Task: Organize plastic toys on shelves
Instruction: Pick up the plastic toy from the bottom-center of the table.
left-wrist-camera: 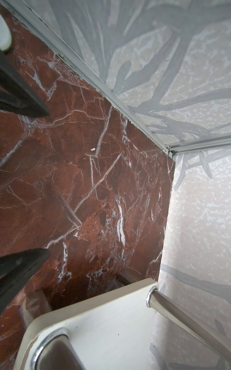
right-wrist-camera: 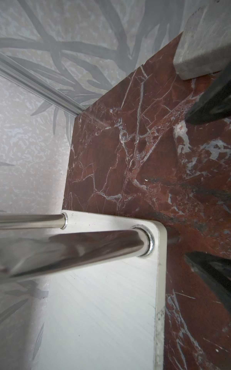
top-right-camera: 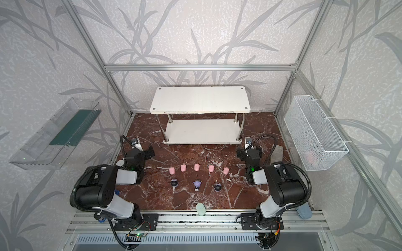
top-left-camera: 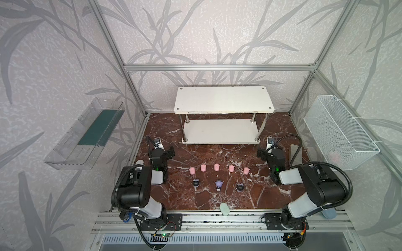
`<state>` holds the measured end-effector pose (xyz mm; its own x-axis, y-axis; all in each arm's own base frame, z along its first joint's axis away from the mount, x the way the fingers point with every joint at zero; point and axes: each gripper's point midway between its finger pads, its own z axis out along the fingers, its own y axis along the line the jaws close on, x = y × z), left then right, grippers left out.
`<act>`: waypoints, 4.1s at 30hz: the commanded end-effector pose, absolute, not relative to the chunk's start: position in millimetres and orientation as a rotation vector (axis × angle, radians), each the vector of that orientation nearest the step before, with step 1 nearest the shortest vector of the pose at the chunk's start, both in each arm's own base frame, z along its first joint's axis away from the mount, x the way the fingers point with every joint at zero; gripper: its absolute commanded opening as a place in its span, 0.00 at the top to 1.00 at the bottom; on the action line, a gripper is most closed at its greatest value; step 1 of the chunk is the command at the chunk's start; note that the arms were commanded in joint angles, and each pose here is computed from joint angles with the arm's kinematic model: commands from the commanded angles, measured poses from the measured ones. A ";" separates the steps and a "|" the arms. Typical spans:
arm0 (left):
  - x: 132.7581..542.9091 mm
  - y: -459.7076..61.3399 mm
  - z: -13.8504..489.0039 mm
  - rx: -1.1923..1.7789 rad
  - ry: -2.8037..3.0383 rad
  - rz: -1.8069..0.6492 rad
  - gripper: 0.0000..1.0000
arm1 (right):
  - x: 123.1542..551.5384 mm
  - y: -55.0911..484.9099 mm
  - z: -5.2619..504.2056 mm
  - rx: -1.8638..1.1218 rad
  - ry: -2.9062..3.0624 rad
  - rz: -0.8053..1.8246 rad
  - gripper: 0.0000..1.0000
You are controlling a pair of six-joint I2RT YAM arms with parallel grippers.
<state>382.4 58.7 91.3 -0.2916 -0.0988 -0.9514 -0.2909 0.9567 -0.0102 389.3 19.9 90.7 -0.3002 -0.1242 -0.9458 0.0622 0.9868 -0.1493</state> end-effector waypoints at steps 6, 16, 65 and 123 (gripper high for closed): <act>387.9 58.2 97.5 -0.269 1.848 0.200 0.01 | 394.8 16.8 96.8 -0.019 1.851 -0.193 0.01; 387.7 58.2 97.2 -0.269 1.849 0.200 0.01 | 395.0 16.8 97.2 -0.019 1.850 -0.192 0.01; 362.2 36.0 197.1 -0.429 1.701 0.228 0.18 | 351.7 14.3 175.2 0.103 1.831 -0.101 0.05; 307.0 -9.0 187.7 -0.528 1.784 -0.016 0.17 | 139.7 206.3 69.9 -0.659 2.318 0.588 0.08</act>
<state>305.6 -8.4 186.1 -0.2012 -0.3322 -0.9215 -0.3370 0.9068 -0.2534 136.6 201.9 71.0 -0.6707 -0.3110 -0.6733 -0.5908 0.7729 0.2315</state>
